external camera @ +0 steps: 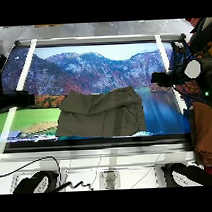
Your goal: Fold the clothes and pants, and hang the long-sleeved shirts on hangers.
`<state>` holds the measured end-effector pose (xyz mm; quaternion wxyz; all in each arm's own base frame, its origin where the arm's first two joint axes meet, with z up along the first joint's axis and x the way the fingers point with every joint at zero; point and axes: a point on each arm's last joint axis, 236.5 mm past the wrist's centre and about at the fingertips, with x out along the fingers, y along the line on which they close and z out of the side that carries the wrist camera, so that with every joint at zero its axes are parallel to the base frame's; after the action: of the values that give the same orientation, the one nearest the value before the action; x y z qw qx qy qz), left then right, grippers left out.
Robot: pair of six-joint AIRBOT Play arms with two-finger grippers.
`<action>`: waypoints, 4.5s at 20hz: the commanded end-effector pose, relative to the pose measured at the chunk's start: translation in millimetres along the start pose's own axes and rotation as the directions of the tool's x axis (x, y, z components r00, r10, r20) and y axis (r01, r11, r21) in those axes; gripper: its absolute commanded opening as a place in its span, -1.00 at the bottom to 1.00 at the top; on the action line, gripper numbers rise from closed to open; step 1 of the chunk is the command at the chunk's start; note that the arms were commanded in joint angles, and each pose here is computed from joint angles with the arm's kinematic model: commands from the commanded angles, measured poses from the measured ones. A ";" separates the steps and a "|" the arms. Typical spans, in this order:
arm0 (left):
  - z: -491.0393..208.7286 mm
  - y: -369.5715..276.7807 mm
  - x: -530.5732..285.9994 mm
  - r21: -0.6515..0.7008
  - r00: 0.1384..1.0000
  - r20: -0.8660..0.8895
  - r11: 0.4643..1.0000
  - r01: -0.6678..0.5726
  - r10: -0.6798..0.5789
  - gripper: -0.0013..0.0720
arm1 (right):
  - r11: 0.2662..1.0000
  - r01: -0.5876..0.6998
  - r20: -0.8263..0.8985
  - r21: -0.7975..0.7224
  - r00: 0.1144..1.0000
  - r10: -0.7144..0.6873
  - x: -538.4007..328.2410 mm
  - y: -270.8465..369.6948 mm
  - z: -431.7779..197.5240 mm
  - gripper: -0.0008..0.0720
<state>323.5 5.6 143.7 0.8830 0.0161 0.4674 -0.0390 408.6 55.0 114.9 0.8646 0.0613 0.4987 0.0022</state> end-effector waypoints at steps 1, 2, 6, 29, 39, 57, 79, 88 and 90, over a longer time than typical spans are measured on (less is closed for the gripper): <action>-51.2 19.8 32.6 -0.092 0.987 -0.156 0.994 -0.058 0.043 0.40 | 1.000 0.000 0.000 0.001 1.000 0.000 0.1 -0.2 0.1 -0.93; -76.5 17.5 48.9 -0.095 0.973 -0.230 0.994 -0.051 0.028 0.37 | 1.000 0.000 0.000 0.001 1.000 0.000 0.1 -0.1 0.1 -0.93; -167.9 2.9 95.5 -0.088 0.887 -0.459 0.996 0.003 -0.043 0.16 | 1.000 0.000 0.000 0.001 1.000 0.000 0.1 -0.1 0.1 -0.93; -203.2 -27.1 188.4 -0.653 0.718 -0.374 0.716 0.246 -0.588 0.12 | 1.000 0.000 0.000 0.001 1.000 0.000 0.1 -0.1 0.1 -0.93; -201.3 -44.8 204.6 -0.561 0.689 -0.414 0.763 0.322 -0.595 -0.94 | 1.000 0.005 0.012 -0.013 1.000 -0.005 0.2 -1.2 2.9 -0.93; -158.7 -45.7 185.7 -0.462 0.752 -0.353 0.802 0.378 -0.557 -0.94 | 0.798 -0.280 -0.357 0.534 0.781 0.512 122.5 -4.8 -255.5 0.52; -51.8 -49.6 139.0 -0.231 0.820 -0.227 0.847 0.479 -0.525 -0.94 | 0.577 -0.781 -0.166 0.241 0.552 0.817 46.9 68.0 -144.5 -0.93; 155.2 -32.1 -148.2 0.170 0.755 0.618 0.975 0.141 -0.217 -0.94 | 0.705 -0.529 0.488 -0.471 0.510 0.709 -231.4 104.0 45.2 -0.93; 162.2 -33.3 -222.7 0.156 0.609 0.780 0.987 0.036 -0.146 -0.94 | 0.695 -0.483 0.532 -0.533 0.447 0.719 -286.1 112.2 37.8 -0.93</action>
<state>374.1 -30.4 315.4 0.9665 -0.0075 0.1939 -0.1680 343.5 142.7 306.1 0.9020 0.1269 0.1700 0.3761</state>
